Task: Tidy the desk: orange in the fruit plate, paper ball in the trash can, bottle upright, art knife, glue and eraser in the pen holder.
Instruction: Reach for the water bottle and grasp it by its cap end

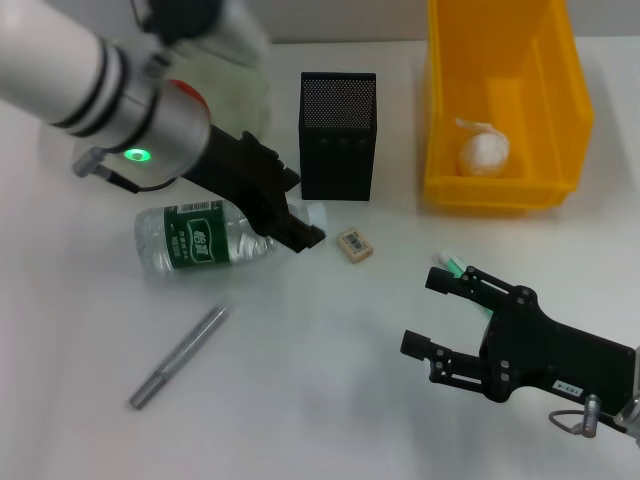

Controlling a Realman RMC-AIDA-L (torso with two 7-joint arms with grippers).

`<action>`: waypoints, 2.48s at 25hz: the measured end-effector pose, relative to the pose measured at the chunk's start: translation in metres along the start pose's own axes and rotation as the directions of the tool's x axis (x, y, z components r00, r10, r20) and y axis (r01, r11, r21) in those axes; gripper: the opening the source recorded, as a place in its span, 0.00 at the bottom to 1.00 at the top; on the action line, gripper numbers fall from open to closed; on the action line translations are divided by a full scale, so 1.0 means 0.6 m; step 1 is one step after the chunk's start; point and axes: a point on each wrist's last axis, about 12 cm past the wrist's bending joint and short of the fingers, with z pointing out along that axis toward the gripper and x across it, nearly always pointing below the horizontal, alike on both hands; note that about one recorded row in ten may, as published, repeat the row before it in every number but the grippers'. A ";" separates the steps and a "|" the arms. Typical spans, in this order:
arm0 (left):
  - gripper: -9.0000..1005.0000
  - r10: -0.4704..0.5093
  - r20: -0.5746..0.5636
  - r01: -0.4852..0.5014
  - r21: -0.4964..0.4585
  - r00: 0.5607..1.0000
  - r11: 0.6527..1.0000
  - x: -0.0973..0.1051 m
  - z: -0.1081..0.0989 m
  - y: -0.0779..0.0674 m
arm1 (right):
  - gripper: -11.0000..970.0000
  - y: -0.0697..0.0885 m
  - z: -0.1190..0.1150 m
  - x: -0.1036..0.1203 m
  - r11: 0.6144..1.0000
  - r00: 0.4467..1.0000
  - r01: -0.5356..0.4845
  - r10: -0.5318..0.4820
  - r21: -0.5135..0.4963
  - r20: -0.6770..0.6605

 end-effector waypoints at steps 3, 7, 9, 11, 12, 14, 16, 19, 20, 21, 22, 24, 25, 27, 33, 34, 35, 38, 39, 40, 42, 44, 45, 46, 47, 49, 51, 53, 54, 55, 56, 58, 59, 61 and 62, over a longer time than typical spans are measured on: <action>0.80 0.061 -0.087 -0.064 -0.037 0.994 0.997 -0.012 0.014 -0.006 | 0.84 0.000 0.000 0.000 1.000 1.000 -0.001 0.001 -0.001 0.000; 0.80 0.155 -0.195 -0.178 -0.108 0.968 0.978 -0.028 0.035 -0.019 | 0.84 0.000 0.001 0.001 1.000 1.000 -0.003 0.003 -0.001 -0.001; 0.80 0.167 -0.198 -0.193 -0.118 0.966 0.974 -0.030 0.038 -0.020 | 0.85 0.000 0.002 0.002 1.000 1.000 -0.006 0.006 0.002 -0.004; 0.80 0.175 -0.191 -0.201 -0.123 0.966 0.972 -0.034 0.040 -0.022 | 0.84 0.000 0.003 0.003 1.000 1.000 -0.009 0.009 0.004 -0.008; 0.80 0.180 -0.185 -0.205 -0.124 0.966 0.971 -0.037 0.040 -0.023 | 0.84 -0.001 0.005 0.004 1.000 1.000 -0.012 0.012 0.007 -0.015; 0.80 0.194 -0.181 -0.217 -0.118 0.964 0.969 -0.041 0.042 -0.027 | 0.84 -0.001 0.006 0.005 1.000 1.000 -0.013 0.013 0.007 -0.018; 0.80 0.211 -0.183 -0.234 -0.114 0.960 0.966 -0.044 0.045 -0.031 | 0.84 -0.003 0.007 0.005 1.000 1.000 -0.012 0.012 0.007 -0.023; 0.80 0.221 -0.181 -0.244 -0.117 0.958 0.963 -0.047 0.048 -0.032 | 0.84 -0.004 0.009 0.004 1.000 1.000 -0.011 0.011 0.005 -0.023; 0.80 0.217 -0.181 -0.241 -0.121 0.959 0.963 -0.046 0.051 -0.030 | 0.84 -0.004 0.010 0.004 1.000 1.000 -0.010 0.010 0.004 -0.023; 0.80 0.217 -0.181 -0.241 -0.121 0.959 0.963 -0.046 0.051 -0.030 | 0.84 -0.004 0.010 0.004 1.000 1.000 -0.010 0.010 0.004 -0.023; 0.80 0.215 -0.181 -0.239 -0.124 0.960 0.963 -0.046 0.053 -0.029 | 0.84 -0.005 0.010 0.003 1.000 1.000 -0.009 0.009 0.004 -0.024; 0.80 0.218 -0.186 -0.242 -0.122 0.958 0.962 -0.044 0.057 -0.030 | 0.84 -0.005 0.012 0.003 1.000 1.000 -0.009 0.009 0.003 -0.024; 0.80 0.225 -0.195 -0.251 -0.117 0.955 0.961 -0.042 0.062 -0.032 | 0.84 -0.004 0.013 0.004 1.000 1.000 -0.012 0.012 0.003 -0.023; 0.80 0.229 -0.200 -0.255 -0.114 0.952 0.960 -0.042 0.065 -0.033 | 0.85 -0.003 0.014 0.004 1.000 1.000 -0.018 0.018 0.001 -0.021; 0.80 0.236 -0.217 -0.263 -0.106 0.947 0.959 -0.045 0.072 -0.033 | 0.84 -0.003 0.017 0.005 1.000 1.000 -0.024 0.024 0.000 -0.020; 0.80 0.236 -0.217 -0.264 -0.107 0.947 0.959 -0.045 0.072 -0.032 | 0.84 -0.003 0.017 0.005 1.000 1.000 -0.024 0.024 0.000 -0.020; 0.79 0.237 -0.217 -0.265 -0.109 0.947 0.958 -0.046 0.073 -0.032 | 0.84 -0.002 0.017 0.005 1.000 0.999 -0.027 0.027 -0.001 -0.020; 0.79 0.235 -0.219 -0.263 -0.112 0.947 0.958 -0.044 0.076 -0.031 | 0.85 -0.001 0.017 0.006 1.000 0.999 -0.030 0.030 0.000 -0.019; 0.79 0.232 -0.218 -0.261 -0.114 0.948 0.958 -0.043 0.077 -0.030 | 0.84 -0.001 0.017 0.006 1.000 0.999 -0.030 0.030 0.000 -0.019; 0.79 0.230 -0.217 -0.259 -0.118 0.949 0.959 -0.043 0.078 -0.029 | 0.84 -0.001 0.017 0.006 1.000 0.999 -0.031 0.032 0.001 -0.019; 0.79 0.228 -0.217 -0.258 -0.120 0.949 0.959 -0.042 0.079 -0.028 | 0.84 -0.001 0.016 0.007 0.999 0.999 -0.032 0.032 0.002 -0.019; 0.78 0.227 -0.218 -0.257 -0.120 0.949 0.959 -0.041 0.081 -0.028 | 0.84 -0.001 0.016 0.007 0.999 0.999 -0.032 0.032 0.003 -0.019; 0.78 0.227 -0.218 -0.257 -0.120 0.949 0.959 -0.041 0.081 -0.028 | 0.84 -0.001 0.016 0.006 0.999 0.999 -0.032 0.032 0.003 -0.018; 0.78 0.227 -0.220 -0.257 -0.121 0.949 0.959 -0.040 0.082 -0.028 | 0.84 -0.001 0.016 0.006 0.999 0.999 -0.032 0.032 0.003 -0.018; 0.78 0.225 -0.222 -0.257 -0.123 0.949 0.959 -0.038 0.085 -0.027 | 0.84 -0.001 0.016 0.006 0.999 0.999 -0.032 0.032 0.003 -0.018; 0.78 0.225 -0.222 -0.256 -0.124 0.949 0.959 -0.037 0.086 -0.027 | 0.84 -0.001 0.017 0.006 1.000 0.999 -0.031 0.031 0.004 -0.019; 0.77 0.226 -0.221 -0.258 -0.126 0.949 0.958 -0.038 0.086 -0.027 | 0.84 -0.002 0.017 0.007 1.000 0.999 -0.031 0.031 0.006 -0.022; 0.76 0.231 -0.216 -0.263 -0.132 0.949 0.956 -0.038 0.088 -0.027 | 0.84 -0.003 0.017 0.007 0.999 0.999 -0.030 0.030 0.010 -0.026; 0.75 0.232 -0.215 -0.263 -0.133 0.949 0.955 -0.038 0.089 -0.027 | 0.84 -0.003 0.017 0.008 0.999 0.999 -0.030 0.031 0.011 -0.028; 0.74 0.232 -0.214 -0.263 -0.135 0.949 0.955 -0.038 0.089 -0.027 | 0.84 -0.003 0.017 0.008 0.999 0.999 -0.031 0.032 0.012 -0.028; 0.74 0.231 -0.214 -0.263 -0.135 0.949 0.955 -0.037 0.090 -0.027 | 0.84 -0.003 0.017 0.008 0.999 0.999 -0.031 0.032 0.012 -0.028; 0.72 0.227 -0.221 -0.260 -0.133 0.948 0.956 -0.034 0.093 -0.026 | 0.84 -0.003 0.017 0.008 0.999 0.999 -0.032 0.033 0.012 -0.029; 0.71 0.226 -0.225 -0.259 -0.130 0.948 0.957 -0.033 0.094 -0.025 | 0.84 -0.003 0.017 0.009 0.999 0.999 -0.033 0.033 0.012 -0.029; 0.70 0.224 -0.233 -0.257 -0.126 0.947 0.958 -0.031 0.096 -0.025 | 0.84 -0.003 0.016 0.009 0.999 0.999 -0.034 0.034 0.014 -0.028; 0.69 0.223 -0.236 -0.257 -0.125 0.946 0.958 -0.030 0.097 -0.024 | 0.84 -0.003 0.016 0.009 0.999 0.999 -0.035 0.035 0.016 -0.027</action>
